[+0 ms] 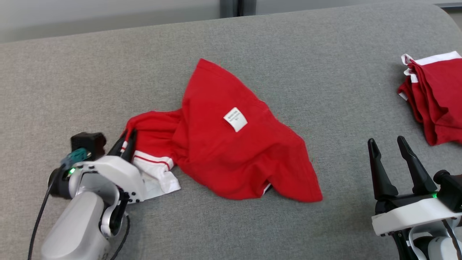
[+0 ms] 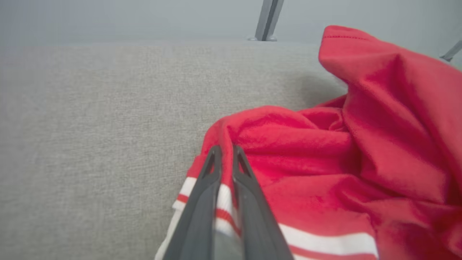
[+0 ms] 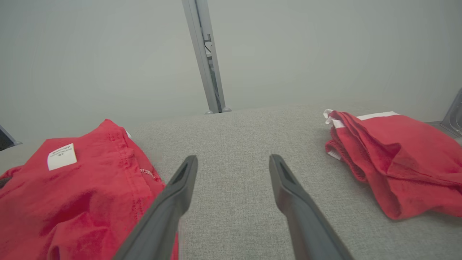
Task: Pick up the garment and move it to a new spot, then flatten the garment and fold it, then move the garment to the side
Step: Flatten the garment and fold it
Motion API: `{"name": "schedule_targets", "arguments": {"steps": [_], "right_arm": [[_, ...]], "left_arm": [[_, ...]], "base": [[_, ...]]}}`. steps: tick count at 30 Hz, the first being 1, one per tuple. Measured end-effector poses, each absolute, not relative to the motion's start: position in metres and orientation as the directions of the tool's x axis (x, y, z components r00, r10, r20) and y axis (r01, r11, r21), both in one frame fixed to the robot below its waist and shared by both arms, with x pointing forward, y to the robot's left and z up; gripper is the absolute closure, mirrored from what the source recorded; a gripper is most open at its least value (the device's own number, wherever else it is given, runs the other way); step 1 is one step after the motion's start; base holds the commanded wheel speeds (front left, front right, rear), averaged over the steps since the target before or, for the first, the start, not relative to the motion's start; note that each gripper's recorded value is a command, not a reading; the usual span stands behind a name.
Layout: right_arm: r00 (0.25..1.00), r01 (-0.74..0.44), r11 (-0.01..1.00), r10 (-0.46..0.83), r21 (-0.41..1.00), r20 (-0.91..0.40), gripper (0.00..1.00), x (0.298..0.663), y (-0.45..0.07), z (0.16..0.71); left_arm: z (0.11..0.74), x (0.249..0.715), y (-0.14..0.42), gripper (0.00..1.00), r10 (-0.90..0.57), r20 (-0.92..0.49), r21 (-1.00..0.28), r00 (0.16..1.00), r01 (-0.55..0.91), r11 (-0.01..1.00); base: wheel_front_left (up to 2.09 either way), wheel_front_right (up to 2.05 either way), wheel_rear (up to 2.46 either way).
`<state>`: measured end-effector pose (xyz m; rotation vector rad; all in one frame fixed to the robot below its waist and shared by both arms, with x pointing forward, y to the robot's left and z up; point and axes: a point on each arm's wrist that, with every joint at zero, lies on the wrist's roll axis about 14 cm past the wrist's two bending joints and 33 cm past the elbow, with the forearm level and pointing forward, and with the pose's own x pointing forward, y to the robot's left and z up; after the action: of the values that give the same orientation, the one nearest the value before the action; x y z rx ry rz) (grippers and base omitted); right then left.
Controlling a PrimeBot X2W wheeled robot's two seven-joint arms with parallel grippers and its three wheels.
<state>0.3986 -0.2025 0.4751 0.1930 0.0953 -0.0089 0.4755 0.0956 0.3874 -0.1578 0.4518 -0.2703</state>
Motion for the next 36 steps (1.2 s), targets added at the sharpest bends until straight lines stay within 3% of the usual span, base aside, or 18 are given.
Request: {"name": "schedule_targets", "arguments": {"steps": [3,4,5,14,22,36], "right_arm": [[0.996,0.013,0.981,0.005,0.191,-0.092,0.0,0.401,-0.201,0.476],[0.996,0.011,0.981,0.006,0.191,-0.092,0.0,0.402,-0.201,0.476],[0.996,0.009,0.981,0.008,0.192,-0.092,0.0,0.402,-0.2,0.476],[0.997,-0.007,0.983,0.02,0.183,-0.071,0.0,0.404,-0.199,0.485],[0.998,-0.029,0.985,0.039,0.171,-0.055,0.0,0.401,-0.194,0.494],[0.996,-0.056,0.984,0.067,0.168,-0.056,0.0,0.392,-0.187,0.5]], "left_arm": [[0.384,0.469,0.114,1.0,-0.241,-0.409,-0.222,0.88,0.16,0.962],[0.384,0.467,0.118,0.85,-0.233,-0.407,-0.228,0.883,0.149,0.962],[0.384,0.465,0.119,0.0,-0.229,-0.401,-0.234,0.887,0.142,0.962],[0.439,0.468,0.121,0.0,-0.189,-0.141,-0.267,0.972,0.146,0.953],[0.492,0.456,0.151,0.0,-0.08,0.027,-0.195,0.996,0.084,0.977],[0.49,0.413,0.18,0.0,-0.001,0.009,-0.161,1.0,0.003,0.987]], "base": [[0.0,0.0,0.0],[0.0,0.0,0.0],[0.0,0.0,0.0],[0.0,0.0,0.0],[0.0,0.0,0.0],[0.0,0.0,0.0]]}}
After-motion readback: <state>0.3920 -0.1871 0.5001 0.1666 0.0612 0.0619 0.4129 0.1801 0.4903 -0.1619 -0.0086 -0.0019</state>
